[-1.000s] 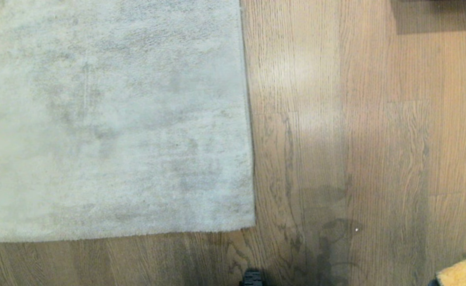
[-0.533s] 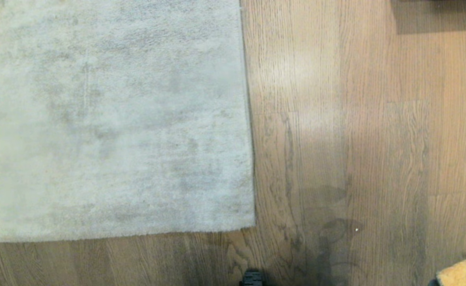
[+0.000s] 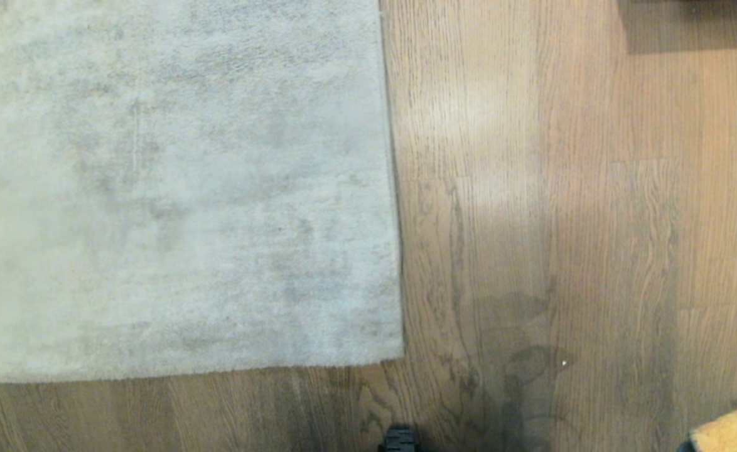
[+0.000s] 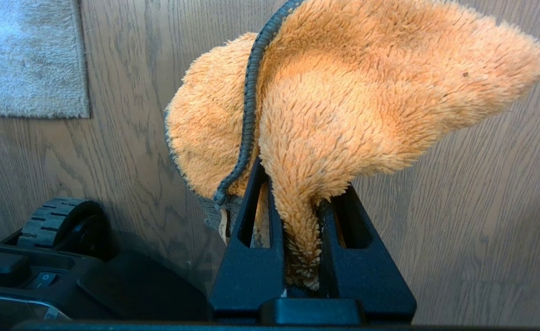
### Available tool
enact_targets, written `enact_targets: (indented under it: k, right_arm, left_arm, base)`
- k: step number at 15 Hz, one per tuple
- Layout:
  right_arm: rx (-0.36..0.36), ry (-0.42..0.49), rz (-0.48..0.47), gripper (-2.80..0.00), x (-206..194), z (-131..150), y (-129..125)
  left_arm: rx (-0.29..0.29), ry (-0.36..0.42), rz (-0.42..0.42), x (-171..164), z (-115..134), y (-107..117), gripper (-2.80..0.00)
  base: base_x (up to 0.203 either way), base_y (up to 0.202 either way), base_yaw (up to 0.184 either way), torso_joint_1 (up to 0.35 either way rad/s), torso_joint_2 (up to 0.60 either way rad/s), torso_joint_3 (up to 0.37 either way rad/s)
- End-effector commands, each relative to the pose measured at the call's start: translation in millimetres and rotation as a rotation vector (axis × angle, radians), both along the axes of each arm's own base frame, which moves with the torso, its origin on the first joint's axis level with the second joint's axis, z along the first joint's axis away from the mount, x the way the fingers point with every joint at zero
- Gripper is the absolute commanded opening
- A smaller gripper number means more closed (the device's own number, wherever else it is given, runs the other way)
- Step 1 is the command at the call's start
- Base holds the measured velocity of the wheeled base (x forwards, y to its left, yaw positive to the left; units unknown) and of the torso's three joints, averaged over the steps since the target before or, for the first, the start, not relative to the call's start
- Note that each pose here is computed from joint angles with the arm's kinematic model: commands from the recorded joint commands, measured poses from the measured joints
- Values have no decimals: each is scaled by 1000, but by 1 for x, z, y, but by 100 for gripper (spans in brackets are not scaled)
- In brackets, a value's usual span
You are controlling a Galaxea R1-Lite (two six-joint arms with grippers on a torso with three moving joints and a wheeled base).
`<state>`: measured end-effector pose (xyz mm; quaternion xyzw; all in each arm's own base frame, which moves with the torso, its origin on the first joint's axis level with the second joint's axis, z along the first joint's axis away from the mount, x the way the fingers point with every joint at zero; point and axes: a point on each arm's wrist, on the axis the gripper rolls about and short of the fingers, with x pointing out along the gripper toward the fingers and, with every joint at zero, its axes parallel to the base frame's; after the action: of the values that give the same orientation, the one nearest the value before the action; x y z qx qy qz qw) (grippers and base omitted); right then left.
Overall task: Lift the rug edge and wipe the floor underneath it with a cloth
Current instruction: Put down the rag
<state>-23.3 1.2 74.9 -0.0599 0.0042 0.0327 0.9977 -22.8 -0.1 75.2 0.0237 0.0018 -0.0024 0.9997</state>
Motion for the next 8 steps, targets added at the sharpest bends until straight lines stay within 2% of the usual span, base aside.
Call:
enact_targets:
  k: [1,8]
  right_arm:
    - [-1,1,1,-280,0,0,0]
    - [-1,1,1,-280,0,0,0]
  left_arm:
    - [0,-1,0,0,0,0,-280]
    - [0,-1,0,0,0,0,-280]
  base:
    - [0,0,0,0,0,0]
    - [0,0,0,0,0,0]
